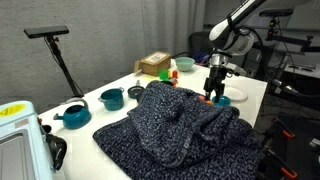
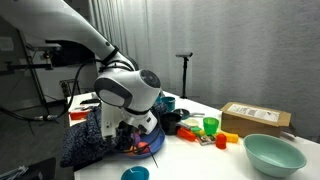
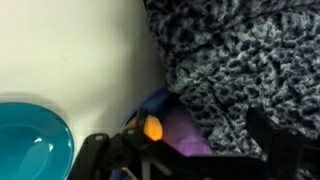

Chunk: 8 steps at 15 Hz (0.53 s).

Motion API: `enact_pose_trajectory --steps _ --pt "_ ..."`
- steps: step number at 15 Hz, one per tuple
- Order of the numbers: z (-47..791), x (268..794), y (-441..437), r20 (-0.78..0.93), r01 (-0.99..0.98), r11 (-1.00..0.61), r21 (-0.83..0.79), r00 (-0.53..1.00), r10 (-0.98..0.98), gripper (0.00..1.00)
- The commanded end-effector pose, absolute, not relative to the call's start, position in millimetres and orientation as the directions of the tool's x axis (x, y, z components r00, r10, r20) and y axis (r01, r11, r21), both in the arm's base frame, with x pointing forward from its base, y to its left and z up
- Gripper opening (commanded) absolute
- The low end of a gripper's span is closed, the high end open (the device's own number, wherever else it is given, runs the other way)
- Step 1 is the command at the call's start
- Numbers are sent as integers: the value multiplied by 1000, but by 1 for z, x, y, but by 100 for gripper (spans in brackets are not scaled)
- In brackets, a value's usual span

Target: Pull back the blanket

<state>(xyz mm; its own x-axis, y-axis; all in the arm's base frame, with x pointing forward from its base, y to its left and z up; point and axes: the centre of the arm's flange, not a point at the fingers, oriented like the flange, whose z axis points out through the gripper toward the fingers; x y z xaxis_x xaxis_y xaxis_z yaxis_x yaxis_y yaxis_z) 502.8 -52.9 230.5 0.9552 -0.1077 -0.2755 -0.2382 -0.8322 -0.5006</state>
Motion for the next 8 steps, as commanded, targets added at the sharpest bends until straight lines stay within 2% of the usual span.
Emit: enact_pose_trajectory --steps 1,4,5,6,8 --pt "222 501 -44 -321 -283 -805 -522 939 -122 100" --pt "216 500 -42 -332 -283 -797 -533 937 -110 97" --pt "212 499 -40 -333 -287 -796 -532 936 -115 74" --pt "210 498 -38 -337 -289 -794 -534 935 -113 73" --pt "209 496 -34 -338 -286 -791 -540 935 -108 62"
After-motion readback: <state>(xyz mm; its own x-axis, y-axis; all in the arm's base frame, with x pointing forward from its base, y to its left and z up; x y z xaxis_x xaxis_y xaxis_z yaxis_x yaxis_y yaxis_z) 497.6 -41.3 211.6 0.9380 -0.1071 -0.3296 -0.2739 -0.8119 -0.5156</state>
